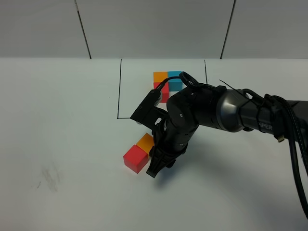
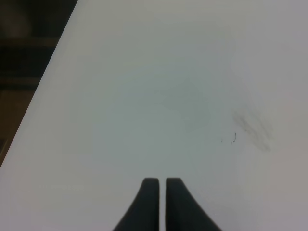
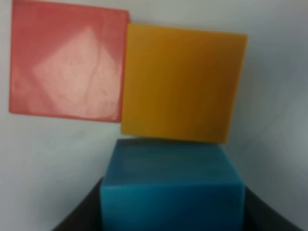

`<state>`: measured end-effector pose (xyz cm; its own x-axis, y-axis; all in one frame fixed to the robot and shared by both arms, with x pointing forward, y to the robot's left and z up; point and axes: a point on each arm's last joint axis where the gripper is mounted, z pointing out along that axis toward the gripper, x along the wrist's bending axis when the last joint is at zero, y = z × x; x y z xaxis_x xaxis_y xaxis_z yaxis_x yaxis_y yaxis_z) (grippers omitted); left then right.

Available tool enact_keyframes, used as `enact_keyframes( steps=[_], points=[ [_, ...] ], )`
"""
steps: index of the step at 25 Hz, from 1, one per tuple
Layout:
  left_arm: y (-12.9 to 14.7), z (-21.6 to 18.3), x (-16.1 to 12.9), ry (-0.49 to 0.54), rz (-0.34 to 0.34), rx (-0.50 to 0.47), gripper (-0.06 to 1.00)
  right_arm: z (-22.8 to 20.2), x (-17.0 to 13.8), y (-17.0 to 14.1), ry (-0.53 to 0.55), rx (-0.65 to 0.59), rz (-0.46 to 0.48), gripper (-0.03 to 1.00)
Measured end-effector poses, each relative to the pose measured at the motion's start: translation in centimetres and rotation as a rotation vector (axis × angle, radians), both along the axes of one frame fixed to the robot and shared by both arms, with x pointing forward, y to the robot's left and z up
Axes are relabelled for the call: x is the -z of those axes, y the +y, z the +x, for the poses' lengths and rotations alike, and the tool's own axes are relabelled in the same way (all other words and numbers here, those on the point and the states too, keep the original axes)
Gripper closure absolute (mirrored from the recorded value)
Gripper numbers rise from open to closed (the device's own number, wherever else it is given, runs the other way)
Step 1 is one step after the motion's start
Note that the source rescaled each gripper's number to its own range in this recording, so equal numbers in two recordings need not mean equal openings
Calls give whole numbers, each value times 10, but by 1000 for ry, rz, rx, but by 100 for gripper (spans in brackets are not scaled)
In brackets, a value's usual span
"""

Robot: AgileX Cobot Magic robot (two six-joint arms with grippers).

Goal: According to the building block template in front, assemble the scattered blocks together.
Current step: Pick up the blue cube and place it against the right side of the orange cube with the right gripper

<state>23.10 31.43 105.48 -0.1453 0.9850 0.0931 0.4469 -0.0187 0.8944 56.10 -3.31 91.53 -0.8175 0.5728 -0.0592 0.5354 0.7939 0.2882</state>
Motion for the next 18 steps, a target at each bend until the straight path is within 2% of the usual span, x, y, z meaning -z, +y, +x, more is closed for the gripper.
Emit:
enact_keyframes(
  steps=[18],
  points=[
    [0, 0, 0, 0, 0, 0, 94, 11, 6, 9, 4, -3, -3, 46]
  ],
)
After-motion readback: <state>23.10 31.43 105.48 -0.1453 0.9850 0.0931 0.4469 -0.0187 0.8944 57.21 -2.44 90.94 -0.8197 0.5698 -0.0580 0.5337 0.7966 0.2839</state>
